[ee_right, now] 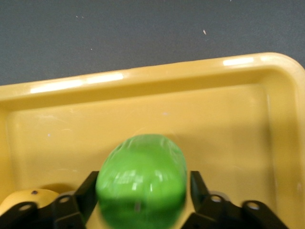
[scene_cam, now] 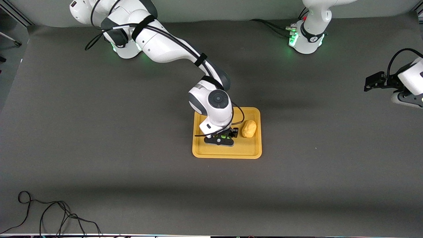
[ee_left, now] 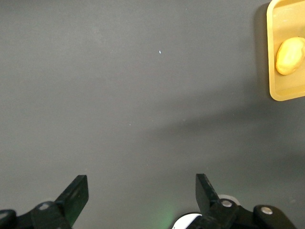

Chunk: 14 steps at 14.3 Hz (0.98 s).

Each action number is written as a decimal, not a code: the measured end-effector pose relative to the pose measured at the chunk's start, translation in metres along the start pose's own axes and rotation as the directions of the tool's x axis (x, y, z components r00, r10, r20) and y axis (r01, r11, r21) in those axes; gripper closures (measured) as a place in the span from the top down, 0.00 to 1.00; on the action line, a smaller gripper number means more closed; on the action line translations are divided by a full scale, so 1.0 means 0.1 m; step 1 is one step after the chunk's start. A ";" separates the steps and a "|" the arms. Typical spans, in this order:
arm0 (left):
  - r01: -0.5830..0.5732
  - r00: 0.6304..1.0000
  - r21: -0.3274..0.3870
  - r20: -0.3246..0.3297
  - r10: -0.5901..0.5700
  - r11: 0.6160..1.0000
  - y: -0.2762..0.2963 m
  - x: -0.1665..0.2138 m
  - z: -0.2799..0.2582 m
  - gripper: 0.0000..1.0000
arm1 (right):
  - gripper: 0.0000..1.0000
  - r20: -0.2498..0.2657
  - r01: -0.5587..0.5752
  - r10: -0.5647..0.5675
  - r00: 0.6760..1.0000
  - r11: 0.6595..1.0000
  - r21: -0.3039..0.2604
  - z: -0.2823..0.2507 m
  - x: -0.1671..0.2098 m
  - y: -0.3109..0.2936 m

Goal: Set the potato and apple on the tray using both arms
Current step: 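Carry the green apple over the tray and lower it with the right gripper, then open the right gripper and lift it away from the apple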

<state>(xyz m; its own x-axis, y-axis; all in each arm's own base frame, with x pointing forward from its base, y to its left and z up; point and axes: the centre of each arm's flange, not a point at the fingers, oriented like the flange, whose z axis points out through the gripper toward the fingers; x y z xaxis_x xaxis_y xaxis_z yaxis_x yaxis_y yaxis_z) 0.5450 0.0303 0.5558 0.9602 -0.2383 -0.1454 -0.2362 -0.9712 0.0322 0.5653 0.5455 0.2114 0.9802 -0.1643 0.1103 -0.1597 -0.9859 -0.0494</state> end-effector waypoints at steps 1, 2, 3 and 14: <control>-0.002 1.000 -0.002 0.003 0.002 1.000 0.00 0.03 0.02 1.00 | 0.98 -0.004 -0.001 0.001 1.000 1.000 0.005 -0.04 0.01 -0.02; -0.004 1.000 -0.002 0.004 0.004 1.000 0.00 0.05 0.03 1.00 | 1.00 -0.002 -0.002 0.002 1.000 1.000 0.002 -0.13 0.03 -0.03; -0.006 1.000 -0.001 0.002 0.006 1.000 0.01 0.06 0.02 1.00 | 1.00 0.005 -0.003 0.003 1.000 1.000 -0.010 -0.26 0.05 -0.03; 0.040 0.994 0.031 -0.103 -0.037 0.999 -0.06 0.14 -0.07 0.99 | 1.00 0.073 0.025 -0.015 0.997 0.991 -0.128 -3.16 0.58 1.08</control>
<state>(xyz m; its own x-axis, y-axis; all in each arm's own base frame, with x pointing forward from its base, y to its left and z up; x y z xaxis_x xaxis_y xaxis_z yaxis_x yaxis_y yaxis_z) 0.5610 0.0323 0.5607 0.9785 -0.2017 -0.0437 -0.2021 -0.9794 -0.0043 0.5679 0.4203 0.5261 0.9885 -0.1465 0.0381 -0.1492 -0.9855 0.0812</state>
